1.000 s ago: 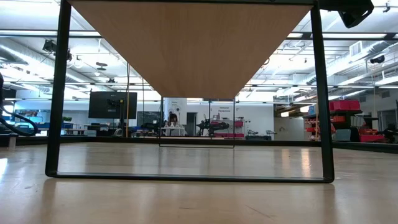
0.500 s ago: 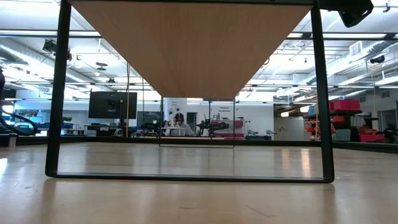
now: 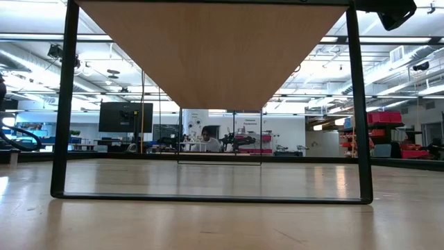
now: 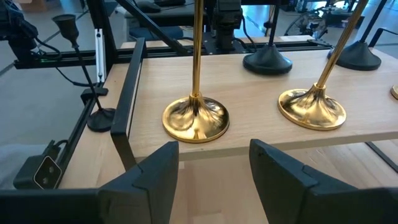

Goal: Pick & Place candle stick holders
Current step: Put the left black candle holder on the shelf aligned with the other black candle holder, then put the black candle holder on the shelf aligned with the other black candle holders

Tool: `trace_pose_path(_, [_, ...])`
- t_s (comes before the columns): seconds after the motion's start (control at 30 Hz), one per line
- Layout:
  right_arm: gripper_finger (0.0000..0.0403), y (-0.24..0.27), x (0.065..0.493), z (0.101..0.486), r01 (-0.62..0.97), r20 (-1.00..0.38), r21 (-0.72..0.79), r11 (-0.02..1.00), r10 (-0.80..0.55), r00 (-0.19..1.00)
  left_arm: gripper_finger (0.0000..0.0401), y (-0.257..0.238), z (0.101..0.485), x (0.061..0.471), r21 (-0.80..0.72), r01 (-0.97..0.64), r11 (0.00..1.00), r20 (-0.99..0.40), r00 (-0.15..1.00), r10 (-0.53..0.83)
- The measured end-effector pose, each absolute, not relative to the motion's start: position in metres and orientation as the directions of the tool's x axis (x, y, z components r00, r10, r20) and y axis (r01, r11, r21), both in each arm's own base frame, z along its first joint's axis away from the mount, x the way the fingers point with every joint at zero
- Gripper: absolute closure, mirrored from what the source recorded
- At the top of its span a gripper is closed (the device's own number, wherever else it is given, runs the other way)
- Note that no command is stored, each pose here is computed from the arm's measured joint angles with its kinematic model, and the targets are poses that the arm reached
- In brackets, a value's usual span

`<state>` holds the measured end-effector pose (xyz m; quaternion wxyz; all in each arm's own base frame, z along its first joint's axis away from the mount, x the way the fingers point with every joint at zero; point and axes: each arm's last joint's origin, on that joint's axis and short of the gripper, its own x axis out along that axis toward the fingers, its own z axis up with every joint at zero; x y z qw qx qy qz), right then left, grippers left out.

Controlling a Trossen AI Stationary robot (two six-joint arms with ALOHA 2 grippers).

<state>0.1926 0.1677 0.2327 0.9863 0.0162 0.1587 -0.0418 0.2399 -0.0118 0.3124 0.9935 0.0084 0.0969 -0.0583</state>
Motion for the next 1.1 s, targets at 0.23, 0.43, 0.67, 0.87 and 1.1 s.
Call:
trace_pose_path(0.23, [0.0207, 0.1677, 0.1925, 0.2327, 0.087, -0.315, 0.019, 0.996, -0.077, 0.946, 0.0387, -0.0095, 0.3102, 0.2434, -0.003, 0.116, 0.993, -0.2, 0.973, -0.114])
trace_pose_path(0.43, [0.0207, 0.1677, 0.1925, 0.2327, 0.088, -0.315, 0.02, 0.996, -0.077, 0.946, 0.0365, -0.0102, 0.3097, 0.243, -0.016, 0.137, 0.99, -0.206, 0.969, -0.137])
trace_pose_path(0.67, [0.0207, 0.1678, 0.1925, 0.2327, 0.086, -0.315, 0.022, 0.996, -0.075, 0.946, 0.0326, -0.0103, 0.3072, 0.2429, -0.022, 0.137, 0.99, -0.222, 0.965, -0.138])
trace_pose_path(0.87, [0.0207, 0.1678, 0.1925, 0.2327, 0.086, -0.315, 0.023, 0.996, -0.075, 0.946, 0.03, -0.0105, 0.3074, 0.2431, -0.021, 0.138, 0.99, -0.22, 0.966, -0.139])
trace_pose_path(1.1, [0.0207, 0.1678, 0.1925, 0.2327, 0.086, -0.315, 0.023, 0.996, -0.075, 0.946, 0.0276, -0.0104, 0.3078, 0.2417, -0.016, 0.139, 0.99, -0.222, 0.965, -0.139])
